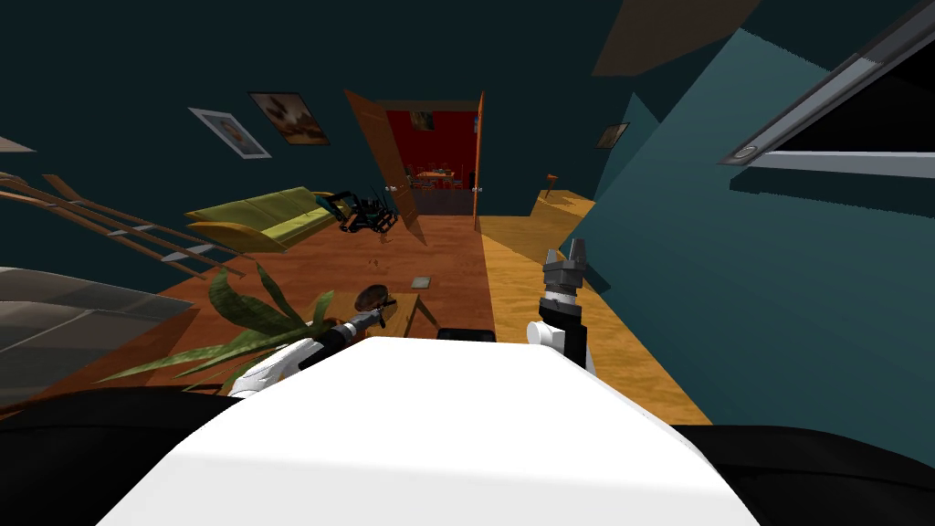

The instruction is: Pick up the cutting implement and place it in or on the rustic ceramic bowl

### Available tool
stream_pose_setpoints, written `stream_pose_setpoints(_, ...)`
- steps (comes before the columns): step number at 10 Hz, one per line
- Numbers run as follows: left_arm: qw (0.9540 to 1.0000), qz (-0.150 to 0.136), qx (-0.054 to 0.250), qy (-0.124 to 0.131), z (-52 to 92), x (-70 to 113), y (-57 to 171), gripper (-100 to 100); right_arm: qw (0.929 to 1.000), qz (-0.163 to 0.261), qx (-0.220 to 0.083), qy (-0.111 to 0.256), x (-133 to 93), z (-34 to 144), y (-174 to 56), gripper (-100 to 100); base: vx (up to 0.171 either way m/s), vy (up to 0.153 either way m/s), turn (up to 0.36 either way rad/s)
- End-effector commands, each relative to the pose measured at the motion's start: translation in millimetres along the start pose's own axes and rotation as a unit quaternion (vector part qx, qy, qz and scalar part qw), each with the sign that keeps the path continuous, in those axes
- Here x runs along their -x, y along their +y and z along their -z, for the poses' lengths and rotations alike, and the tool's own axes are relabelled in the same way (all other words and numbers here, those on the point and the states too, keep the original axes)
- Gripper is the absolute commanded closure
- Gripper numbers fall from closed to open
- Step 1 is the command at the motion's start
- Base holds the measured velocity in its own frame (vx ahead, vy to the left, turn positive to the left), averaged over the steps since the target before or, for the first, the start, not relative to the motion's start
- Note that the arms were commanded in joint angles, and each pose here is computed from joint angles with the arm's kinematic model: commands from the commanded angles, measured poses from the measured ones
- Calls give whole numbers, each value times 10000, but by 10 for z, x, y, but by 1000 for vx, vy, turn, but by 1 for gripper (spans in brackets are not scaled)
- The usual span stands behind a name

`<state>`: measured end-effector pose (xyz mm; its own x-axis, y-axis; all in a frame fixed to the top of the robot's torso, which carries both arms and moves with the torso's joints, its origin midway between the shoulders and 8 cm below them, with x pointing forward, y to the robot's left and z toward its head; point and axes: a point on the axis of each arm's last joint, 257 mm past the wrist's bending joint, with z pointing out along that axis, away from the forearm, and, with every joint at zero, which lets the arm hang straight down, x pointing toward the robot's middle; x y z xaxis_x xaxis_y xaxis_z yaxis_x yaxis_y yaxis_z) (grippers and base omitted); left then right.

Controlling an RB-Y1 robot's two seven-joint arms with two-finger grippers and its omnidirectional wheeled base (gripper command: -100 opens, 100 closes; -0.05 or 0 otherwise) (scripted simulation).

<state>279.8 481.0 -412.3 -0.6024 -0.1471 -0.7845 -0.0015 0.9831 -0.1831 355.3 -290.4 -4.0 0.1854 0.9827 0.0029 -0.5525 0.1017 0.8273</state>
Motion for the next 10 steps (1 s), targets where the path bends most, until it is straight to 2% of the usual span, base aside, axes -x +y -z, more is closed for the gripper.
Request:
stream_pose_setpoints(1,10000,43,-33,35,63,41,40,100,10000,0,0,0,0,0,0,0,29,16,-10)
stream_pose_setpoints(4,9999,34,1,101,186,118,185,100,10000,0,0,0,0,0,0,0,46,23,-5)
stream_pose_setpoints(10,9991,-292,219,217,449,407,624,100,10000,1,0,0,0,0,0,0,67,32,12)
